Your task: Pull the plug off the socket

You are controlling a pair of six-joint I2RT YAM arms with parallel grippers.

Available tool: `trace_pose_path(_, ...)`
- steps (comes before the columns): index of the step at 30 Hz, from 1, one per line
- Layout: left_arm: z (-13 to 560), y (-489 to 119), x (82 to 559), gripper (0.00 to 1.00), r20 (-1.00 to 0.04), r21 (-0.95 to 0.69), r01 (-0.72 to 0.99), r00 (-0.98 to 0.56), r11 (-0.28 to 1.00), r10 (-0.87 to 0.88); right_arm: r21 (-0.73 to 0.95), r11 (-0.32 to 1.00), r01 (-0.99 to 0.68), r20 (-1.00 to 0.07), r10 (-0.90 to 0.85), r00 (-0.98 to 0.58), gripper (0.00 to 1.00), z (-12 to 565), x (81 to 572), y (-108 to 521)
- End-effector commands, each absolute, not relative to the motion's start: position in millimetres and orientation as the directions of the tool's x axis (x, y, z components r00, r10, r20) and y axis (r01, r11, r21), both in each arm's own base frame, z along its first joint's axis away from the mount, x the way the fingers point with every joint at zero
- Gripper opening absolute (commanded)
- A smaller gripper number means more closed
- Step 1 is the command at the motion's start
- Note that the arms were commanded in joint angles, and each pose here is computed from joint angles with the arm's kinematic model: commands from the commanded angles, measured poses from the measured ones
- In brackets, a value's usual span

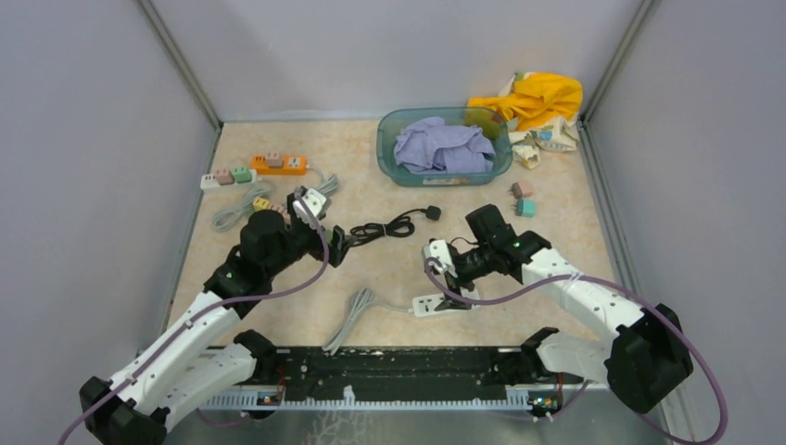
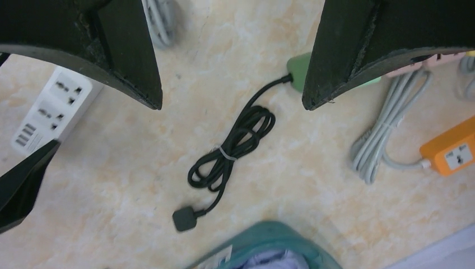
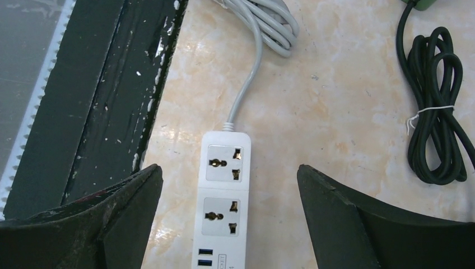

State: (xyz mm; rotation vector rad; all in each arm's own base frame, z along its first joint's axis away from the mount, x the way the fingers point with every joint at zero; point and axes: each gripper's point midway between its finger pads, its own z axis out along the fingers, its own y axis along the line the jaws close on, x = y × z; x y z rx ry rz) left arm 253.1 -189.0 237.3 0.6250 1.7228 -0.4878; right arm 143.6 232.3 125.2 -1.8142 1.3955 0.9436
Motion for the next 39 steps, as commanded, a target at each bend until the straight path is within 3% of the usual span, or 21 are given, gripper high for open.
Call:
trace_pose_path(1,215,-169,257,1.0,-0.951,0.08,0.592,-0.196,0.802,0.239,-0.102,-0.225,-0.969,-0.853,-0.482,0.201,0.91,131,146,239)
trace_pose_path(12,206,-140,272,1.0,-0.94,0.128,0.458,-0.226,0.88,0.255,-0.09,-0.268,-0.959,-0.807,-0.545,0.228,0.95,106,134,257)
trace_pose_path(27,204,-134,275,1.0,-0.937,0.135,0.439,-0.234,0.888,0.258,-0.113,-0.234,-0.966,-0.722,-0.649,0.241,0.95,76,140,270)
trace_pose_path(35,205,-133,274,1.0,-0.939,0.137,0.439,-0.228,0.888,0.258,-0.107,-0.218,-0.97,-0.644,-0.728,0.235,0.93,50,146,267)
trace_pose_path(39,205,-134,274,1.0,-0.94,0.137,0.442,-0.226,0.886,0.258,-0.118,-0.207,-0.971,-0.587,-0.774,0.236,0.87,37,151,265)
